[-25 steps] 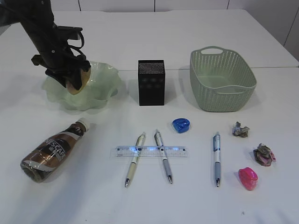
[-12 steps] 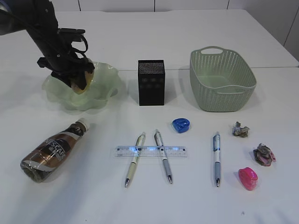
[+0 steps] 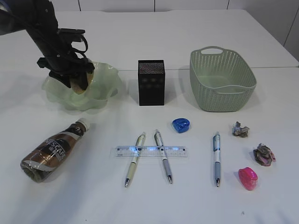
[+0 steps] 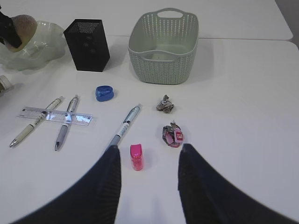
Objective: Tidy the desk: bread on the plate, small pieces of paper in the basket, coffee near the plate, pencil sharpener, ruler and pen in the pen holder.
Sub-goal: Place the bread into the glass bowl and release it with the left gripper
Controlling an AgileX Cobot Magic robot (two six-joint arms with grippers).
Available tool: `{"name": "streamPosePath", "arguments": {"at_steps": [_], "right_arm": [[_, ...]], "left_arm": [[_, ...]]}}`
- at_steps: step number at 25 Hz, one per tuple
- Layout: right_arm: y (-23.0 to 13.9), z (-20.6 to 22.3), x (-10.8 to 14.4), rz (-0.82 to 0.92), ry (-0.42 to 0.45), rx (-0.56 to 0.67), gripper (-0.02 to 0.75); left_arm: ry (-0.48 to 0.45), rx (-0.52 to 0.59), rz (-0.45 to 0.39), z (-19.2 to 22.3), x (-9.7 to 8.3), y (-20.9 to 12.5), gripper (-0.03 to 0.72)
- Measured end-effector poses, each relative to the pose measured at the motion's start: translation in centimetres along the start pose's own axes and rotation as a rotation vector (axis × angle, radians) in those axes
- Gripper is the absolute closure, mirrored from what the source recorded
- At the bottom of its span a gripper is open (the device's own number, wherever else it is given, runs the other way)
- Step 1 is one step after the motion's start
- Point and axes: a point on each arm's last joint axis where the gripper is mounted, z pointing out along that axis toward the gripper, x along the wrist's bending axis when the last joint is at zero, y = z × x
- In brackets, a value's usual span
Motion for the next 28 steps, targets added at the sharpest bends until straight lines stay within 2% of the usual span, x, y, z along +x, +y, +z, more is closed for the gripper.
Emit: {"name": "streamPosePath", "arguments": {"at_steps": [4,7,17,20,28], "right_arm": [[0.0,0.0,0.0,0.0,0.0,0.0,0.404],[0.0,0.0,0.0,0.0,0.0,0.0,0.404],[0.0,0.0,0.0,0.0,0.0,0.0,0.404],[0.0,0.0,0.0,0.0,0.0,0.0,0.404],[0.0,0.0,0.0,0.0,0.0,0.0,0.405]], "left_arm": [[-0.006,0.016,-0.003,0.0,-0.1,-0.2,0.239],[-0.007,0.026,-0.003,0.0,-0.1,-0.2,0.197],[-0.014,0.087,-0.005,-0.7,-0.2,-0.8,0.182],[-0.01,0.043,0.002,-3.2,-0.3,-0.2,0.182],[-0.007,-0.121,0.026,-13.2,-1.3,1.0,0.182]]}}
